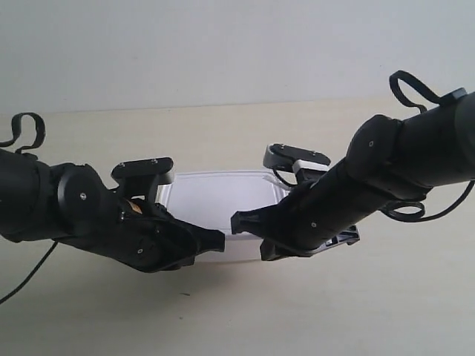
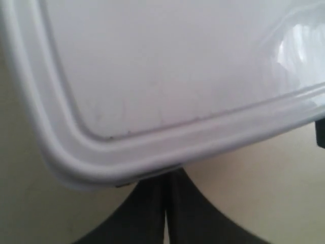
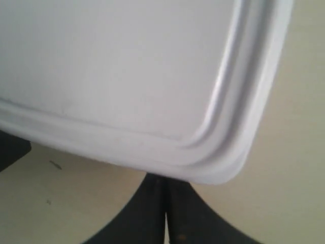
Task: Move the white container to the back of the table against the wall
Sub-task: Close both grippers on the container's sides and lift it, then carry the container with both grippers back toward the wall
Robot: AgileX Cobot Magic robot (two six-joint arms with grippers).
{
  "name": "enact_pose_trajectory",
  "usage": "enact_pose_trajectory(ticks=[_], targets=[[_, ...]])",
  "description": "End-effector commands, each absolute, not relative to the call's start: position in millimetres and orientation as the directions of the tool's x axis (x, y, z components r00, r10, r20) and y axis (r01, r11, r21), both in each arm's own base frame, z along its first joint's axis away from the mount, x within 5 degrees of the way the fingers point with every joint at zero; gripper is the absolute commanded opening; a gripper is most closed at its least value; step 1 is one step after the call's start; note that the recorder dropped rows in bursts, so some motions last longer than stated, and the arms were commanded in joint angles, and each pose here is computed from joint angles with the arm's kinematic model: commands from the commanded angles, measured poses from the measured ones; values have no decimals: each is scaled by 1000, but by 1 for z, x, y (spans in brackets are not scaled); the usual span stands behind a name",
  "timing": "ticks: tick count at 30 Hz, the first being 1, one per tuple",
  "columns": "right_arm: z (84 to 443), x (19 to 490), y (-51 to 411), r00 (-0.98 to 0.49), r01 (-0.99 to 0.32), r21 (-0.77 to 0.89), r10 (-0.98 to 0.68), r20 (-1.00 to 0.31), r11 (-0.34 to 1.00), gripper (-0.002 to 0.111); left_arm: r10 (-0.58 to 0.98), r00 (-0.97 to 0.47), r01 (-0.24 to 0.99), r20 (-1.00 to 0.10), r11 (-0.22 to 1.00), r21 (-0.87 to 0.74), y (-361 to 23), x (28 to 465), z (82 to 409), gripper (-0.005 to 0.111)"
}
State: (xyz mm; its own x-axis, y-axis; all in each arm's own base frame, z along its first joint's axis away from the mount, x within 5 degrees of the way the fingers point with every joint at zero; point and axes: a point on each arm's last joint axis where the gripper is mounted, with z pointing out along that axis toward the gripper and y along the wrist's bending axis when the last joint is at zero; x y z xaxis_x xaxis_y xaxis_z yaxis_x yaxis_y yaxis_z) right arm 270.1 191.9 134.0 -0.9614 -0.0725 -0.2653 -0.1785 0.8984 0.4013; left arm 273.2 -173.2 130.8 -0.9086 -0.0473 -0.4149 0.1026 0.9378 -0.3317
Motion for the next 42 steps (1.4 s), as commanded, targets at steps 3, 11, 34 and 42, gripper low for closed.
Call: enact_pose_trajectory(ticks=[3, 11, 34, 42], targets=[[136, 294, 197, -950, -203, 396, -82, -300, 895, 0, -35, -895, 122, -445, 940, -319, -179, 292, 128, 0], [121, 331, 218, -948, -197, 407, -67, -310, 892, 0, -42, -876, 102, -480, 957, -270, -158, 333, 118, 0], [105, 436, 220, -928, -196, 428, -27, -371, 882, 0, -64, -809, 96, -584, 966, -240, -149, 418, 102, 0], [103, 459, 212, -910, -199, 390, -22, -413, 899, 0, -60, -785, 107, -616, 967, -230, -150, 441, 96, 0]])
